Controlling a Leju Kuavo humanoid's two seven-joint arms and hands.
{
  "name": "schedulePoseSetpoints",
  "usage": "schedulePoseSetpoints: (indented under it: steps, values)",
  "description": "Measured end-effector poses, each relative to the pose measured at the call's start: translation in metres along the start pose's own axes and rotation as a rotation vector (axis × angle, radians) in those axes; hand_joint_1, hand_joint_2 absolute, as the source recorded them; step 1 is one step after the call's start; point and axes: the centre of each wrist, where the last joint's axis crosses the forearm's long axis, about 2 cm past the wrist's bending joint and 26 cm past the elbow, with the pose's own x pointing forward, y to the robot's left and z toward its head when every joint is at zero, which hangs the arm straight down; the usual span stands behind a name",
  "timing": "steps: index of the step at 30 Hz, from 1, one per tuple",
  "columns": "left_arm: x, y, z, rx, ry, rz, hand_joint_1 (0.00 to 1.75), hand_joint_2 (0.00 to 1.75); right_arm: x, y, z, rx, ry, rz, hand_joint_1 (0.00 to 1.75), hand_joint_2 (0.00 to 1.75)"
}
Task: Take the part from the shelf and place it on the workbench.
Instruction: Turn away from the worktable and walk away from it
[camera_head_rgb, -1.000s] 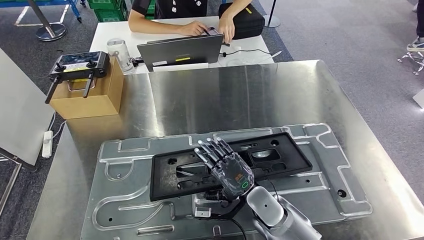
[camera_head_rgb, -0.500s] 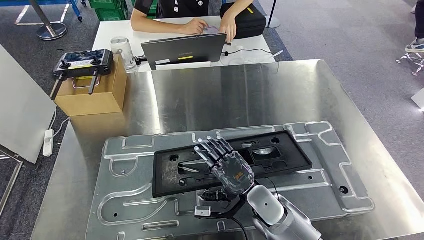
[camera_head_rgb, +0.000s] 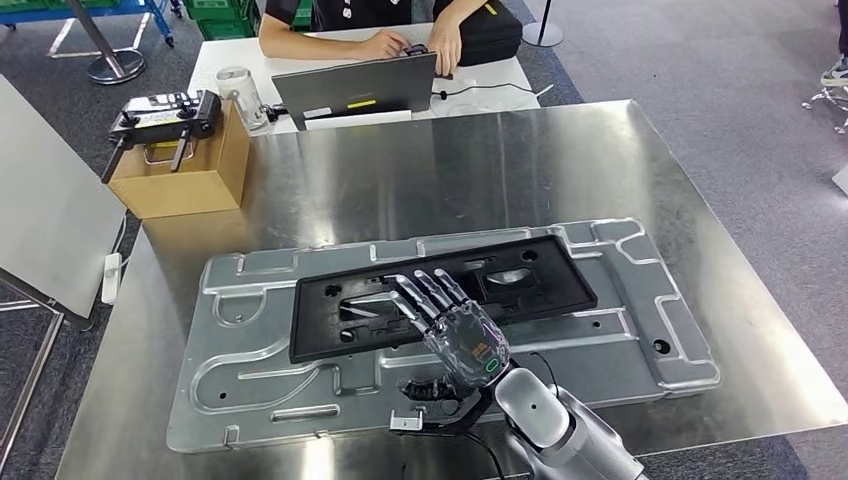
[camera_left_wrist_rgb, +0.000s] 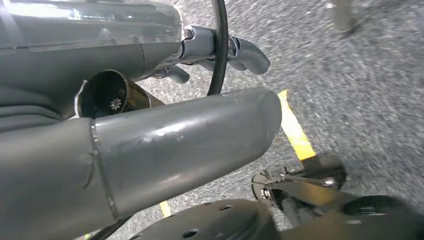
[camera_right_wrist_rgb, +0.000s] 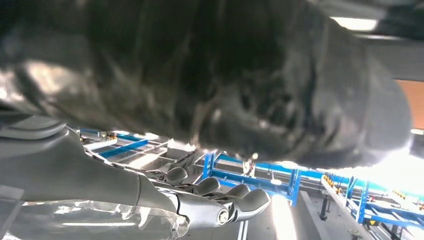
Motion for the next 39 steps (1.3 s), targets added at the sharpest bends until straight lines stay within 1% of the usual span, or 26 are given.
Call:
schedulePoseSetpoints:
  steps: [28, 39]
  values:
    - [0.004, 0.006, -0.001, 0.009, -0.019, 0.001, 0.00, 0.00, -0.003, -0.004, -0.003, -0.012, 0.001, -0.007, 0.00, 0.00]
    - [-0.005, 0.011, -0.001, 0.024, 0.025, 0.023, 0.00, 0.00, -0.003, -0.004, -0.005, -0.017, -0.002, -0.020, 0.00, 0.00]
